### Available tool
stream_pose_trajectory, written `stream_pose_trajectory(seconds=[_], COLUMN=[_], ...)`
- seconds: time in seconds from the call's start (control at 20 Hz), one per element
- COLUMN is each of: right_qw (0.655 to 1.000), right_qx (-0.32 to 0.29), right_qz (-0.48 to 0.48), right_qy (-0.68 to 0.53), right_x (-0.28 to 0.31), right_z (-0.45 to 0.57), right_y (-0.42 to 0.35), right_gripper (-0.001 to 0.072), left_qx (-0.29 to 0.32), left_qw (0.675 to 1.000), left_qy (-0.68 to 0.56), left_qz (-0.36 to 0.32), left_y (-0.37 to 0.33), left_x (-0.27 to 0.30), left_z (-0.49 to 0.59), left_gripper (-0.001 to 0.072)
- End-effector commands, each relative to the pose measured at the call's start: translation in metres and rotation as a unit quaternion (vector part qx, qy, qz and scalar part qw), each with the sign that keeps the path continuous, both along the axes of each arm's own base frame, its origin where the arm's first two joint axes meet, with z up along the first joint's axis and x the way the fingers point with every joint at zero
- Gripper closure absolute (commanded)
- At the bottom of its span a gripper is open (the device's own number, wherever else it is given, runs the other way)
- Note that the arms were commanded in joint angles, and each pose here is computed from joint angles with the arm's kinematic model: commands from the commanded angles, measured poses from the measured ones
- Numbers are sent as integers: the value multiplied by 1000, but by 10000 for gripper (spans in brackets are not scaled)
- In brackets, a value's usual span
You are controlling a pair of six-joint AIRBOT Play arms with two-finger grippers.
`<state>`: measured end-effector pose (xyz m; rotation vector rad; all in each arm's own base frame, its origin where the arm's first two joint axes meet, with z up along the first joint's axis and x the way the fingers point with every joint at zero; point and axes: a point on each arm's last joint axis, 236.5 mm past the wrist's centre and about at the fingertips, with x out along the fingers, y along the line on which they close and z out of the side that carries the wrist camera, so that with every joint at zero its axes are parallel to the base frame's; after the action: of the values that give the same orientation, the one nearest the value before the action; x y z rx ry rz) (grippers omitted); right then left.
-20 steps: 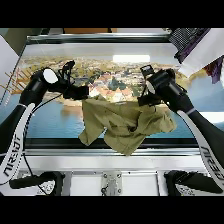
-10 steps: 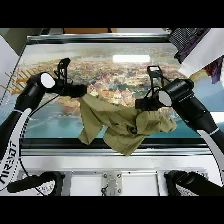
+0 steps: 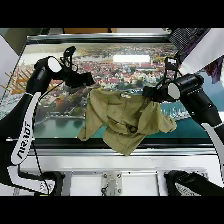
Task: Fold the clothes and pants, and hang the long-sleeved shirts on hangers.
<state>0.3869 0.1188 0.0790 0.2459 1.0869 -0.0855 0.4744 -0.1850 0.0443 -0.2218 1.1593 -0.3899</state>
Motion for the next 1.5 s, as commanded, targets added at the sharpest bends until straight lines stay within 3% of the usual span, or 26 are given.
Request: stream_pose_trajectory(seconds=[0.0,0.25,0.5,0.6,1.15,1.2,1.25,1.3,1.4,1.45], right_qw=[1000,999,998,998,996,996,996,996,997,997], right_qx=[8,32,53,56,45,40,33,24,-2,-13], right_qz=[-11,15,31,31,79,83,83,81,72,73], right_qy=[-3,12,20,21,25,23,23,22,18,21], right_x=[4,-4,-9,-9,-21,-20,-20,-20,-17,-17], right_z=[1,-1,-1,-1,-2,-2,-2,-2,4,10], right_y=[-4,13,25,26,48,46,43,38,21,11], right_gripper=[702,702,701,701,702,701,702,702,702,701], left_qx=[22,38,192,225,229,232,238,243,253,254], left_qw=[997,994,965,958,968,968,967,967,965,965], left_qy=[32,-23,-99,-113,-78,-72,-62,-50,-30,-33], left_qz=[-67,-103,-151,-139,-70,-66,-65,-60,-54,-53], left_y=[-30,-88,-97,-94,-51,-46,-41,-33,-19,-13], left_x=[-34,-34,-4,9,39,38,35,33,26,25], left_z=[-30,-75,-90,-96,-125,-126,-128,-130,-124,-109], left_gripper=[83,83,82,83,102,126,337,421,693,692])
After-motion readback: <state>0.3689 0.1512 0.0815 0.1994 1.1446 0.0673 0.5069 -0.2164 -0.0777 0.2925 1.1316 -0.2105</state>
